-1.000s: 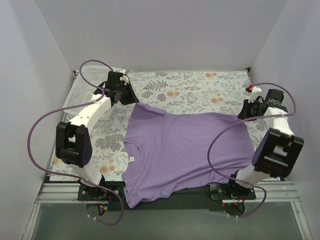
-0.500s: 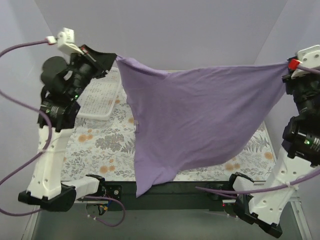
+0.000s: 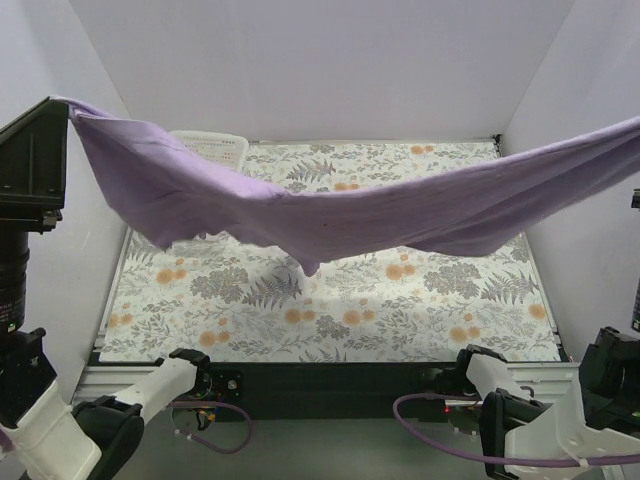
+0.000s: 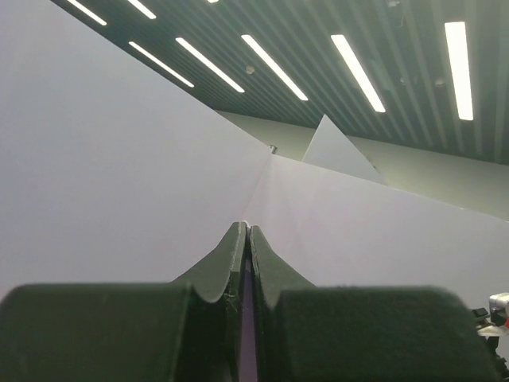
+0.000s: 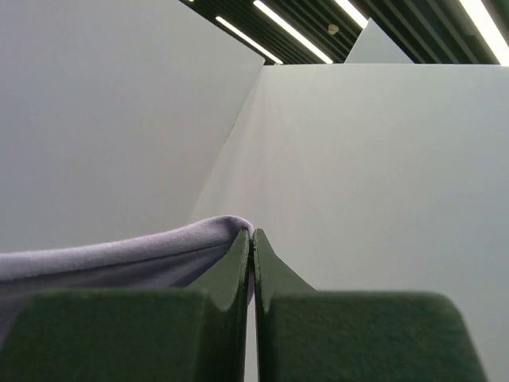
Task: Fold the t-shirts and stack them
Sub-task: Flatten the tshirt out
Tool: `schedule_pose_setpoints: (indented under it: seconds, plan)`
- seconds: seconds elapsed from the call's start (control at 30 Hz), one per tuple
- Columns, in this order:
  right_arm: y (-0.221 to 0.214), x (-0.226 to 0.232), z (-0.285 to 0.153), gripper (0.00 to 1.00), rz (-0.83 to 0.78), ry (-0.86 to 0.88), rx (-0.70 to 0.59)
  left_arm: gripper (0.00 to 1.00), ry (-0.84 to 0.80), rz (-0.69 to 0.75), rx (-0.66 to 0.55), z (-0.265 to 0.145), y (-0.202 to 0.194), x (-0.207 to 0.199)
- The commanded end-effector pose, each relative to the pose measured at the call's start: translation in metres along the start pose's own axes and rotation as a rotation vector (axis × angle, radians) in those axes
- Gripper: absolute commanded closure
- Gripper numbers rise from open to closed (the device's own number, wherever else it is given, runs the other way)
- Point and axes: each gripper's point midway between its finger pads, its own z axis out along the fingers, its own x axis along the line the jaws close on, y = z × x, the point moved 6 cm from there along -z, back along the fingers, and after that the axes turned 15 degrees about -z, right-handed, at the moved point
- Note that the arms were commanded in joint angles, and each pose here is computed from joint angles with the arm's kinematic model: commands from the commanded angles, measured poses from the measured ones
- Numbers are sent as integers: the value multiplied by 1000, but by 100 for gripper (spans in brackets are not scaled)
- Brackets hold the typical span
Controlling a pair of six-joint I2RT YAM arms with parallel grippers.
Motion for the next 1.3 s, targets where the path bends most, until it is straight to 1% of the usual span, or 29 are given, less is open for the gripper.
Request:
schedule_pose_setpoints:
  seconds: [0.0, 0.07, 0.17, 0.2, 0.23, 0.27, 0.3, 0.37, 0.4, 0.43, 0.5, 0.53, 0.57, 0.6, 0.63, 0.67, 0.7, 0.73, 0.77, 0.8, 0.87, 0.9, 0.93, 1.03, 1.1, 1.13, 1.2, 1.23, 1.27]
  plan:
    - [1, -26, 2, 99, -27, -153, 21, 100, 72, -30, 35, 25, -16, 29]
    - [-2, -26, 5, 99, -33, -147, 22, 100, 63, -25, 29, 27, -15, 28]
    - [-21, -8, 16, 99, -18, -85, 67, 100, 97, -7, 35, 36, -21, 43]
    - [-26, -1, 19, 99, -13, -52, 68, 100, 134, -5, 49, 41, -29, 57]
    - [-44, 17, 27, 99, 0, 6, 111, 100, 151, 2, 57, 43, -33, 65]
    - [-51, 26, 28, 99, 4, 43, 117, 100, 173, 11, 66, 46, -38, 75]
    - [-60, 42, 32, 99, 17, 105, 121, 100, 234, 15, 96, 50, -53, 100]
    - [-98, 83, 35, 99, 53, 226, 195, 100, 303, 27, 119, 54, -69, 130]
    - [-110, 100, 35, 99, 75, 277, 202, 100, 375, 33, 171, 53, -91, 164]
    - [-146, 136, 28, 99, 101, 359, 277, 100, 399, 34, 191, 53, -103, 182]
    - [-169, 164, 24, 99, 122, 403, 277, 100, 470, 37, 245, 52, -131, 223]
    - [-186, 182, 18, 99, 140, 427, 302, 100, 534, 31, 298, 42, -157, 259]
    - [-216, 213, 10, 99, 160, 475, 346, 100, 565, 32, 326, 38, -170, 278]
    - [-233, 233, 4, 99, 183, 515, 364, 100, 620, 27, 379, 31, -193, 311]
    - [-246, 247, 6, 99, 197, 515, 356, 100, 630, 24, 398, 28, -208, 329]
    - [-260, 263, 2, 99, 215, 538, 370, 100, 699, 15, 457, 9, -233, 362]
    - [-288, 299, -20, 99, 254, 625, 415, 100, 761, 6, 510, -2, -258, 398]
    - [-299, 310, -13, 99, 266, 596, 373, 100, 765, 2, 520, -4, -272, 417]
    - [-314, 329, -21, 99, 286, 619, 384, 100, 792, -8, 554, -12, -287, 437]
    - [-330, 350, -35, 99, 311, 667, 398, 100, 869, -23, 613, -28, -315, 475]
    - [-358, 376, -33, 99, 340, 686, 435, 100, 892, -39, 639, -28, -336, 504]
    - [-369, 383, -32, 99, 347, 693, 475, 100, 916, -55, 664, -27, -352, 527]
    - [-388, 397, -27, 99, 359, 714, 534, 100, 927, -63, 667, -26, -359, 537]
    - [-420, 421, -16, 99, 382, 741, 621, 100, 950, -81, 660, -14, -377, 565]
    - [-432, 431, -10, 99, 389, 751, 642, 100, 963, -78, 653, -9, -385, 581]
    - [-441, 437, -4, 99, 399, 751, 664, 100, 976, -63, 637, 2, -381, 583]
    - [-450, 442, -1, 99, 401, 744, 690, 100, 1001, -47, 634, 2, -384, 596]
    - [-455, 444, 1, 99, 409, 739, 705, 100, 1001, -34, 610, 12, -379, 597]
    - [-455, 443, 7, 99, 408, 728, 700, 100, 1008, -32, 603, 12, -378, 602]
